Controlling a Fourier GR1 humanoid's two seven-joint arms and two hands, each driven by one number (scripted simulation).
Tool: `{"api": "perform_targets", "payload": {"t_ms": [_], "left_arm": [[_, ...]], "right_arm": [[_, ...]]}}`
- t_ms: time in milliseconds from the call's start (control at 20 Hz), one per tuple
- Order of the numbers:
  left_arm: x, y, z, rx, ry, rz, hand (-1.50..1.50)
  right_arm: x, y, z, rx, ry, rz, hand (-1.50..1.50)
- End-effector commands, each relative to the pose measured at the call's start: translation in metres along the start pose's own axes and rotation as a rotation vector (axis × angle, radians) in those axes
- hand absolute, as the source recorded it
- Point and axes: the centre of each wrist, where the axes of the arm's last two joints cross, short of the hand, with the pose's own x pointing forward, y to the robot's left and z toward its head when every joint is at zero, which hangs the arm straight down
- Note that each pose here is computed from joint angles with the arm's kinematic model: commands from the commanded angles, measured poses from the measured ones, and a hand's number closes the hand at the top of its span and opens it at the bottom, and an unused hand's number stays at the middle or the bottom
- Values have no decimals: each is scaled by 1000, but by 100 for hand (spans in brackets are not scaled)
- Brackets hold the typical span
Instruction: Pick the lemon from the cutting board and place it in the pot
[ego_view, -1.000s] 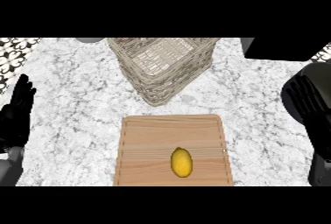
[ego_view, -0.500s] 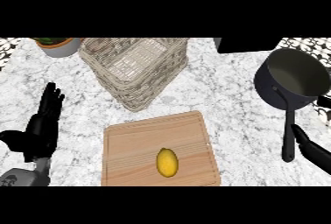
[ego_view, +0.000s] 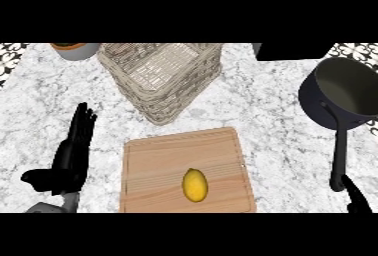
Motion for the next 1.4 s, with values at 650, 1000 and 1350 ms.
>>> {"api": "perform_targets", "payload": {"t_ms": [650, 1000, 1350], "left_arm": [[17, -2, -9, -43, -46, -5, 0], [20, -36, -2, -79, -33, 34, 0], [16, -24, 1, -71, -18, 20, 0]], "right_arm": [[84, 23, 92, 508, 420, 462, -150], [95, 71, 73, 597, 472, 506, -150], [79, 110, 58, 673, 599, 609, -150]]}}
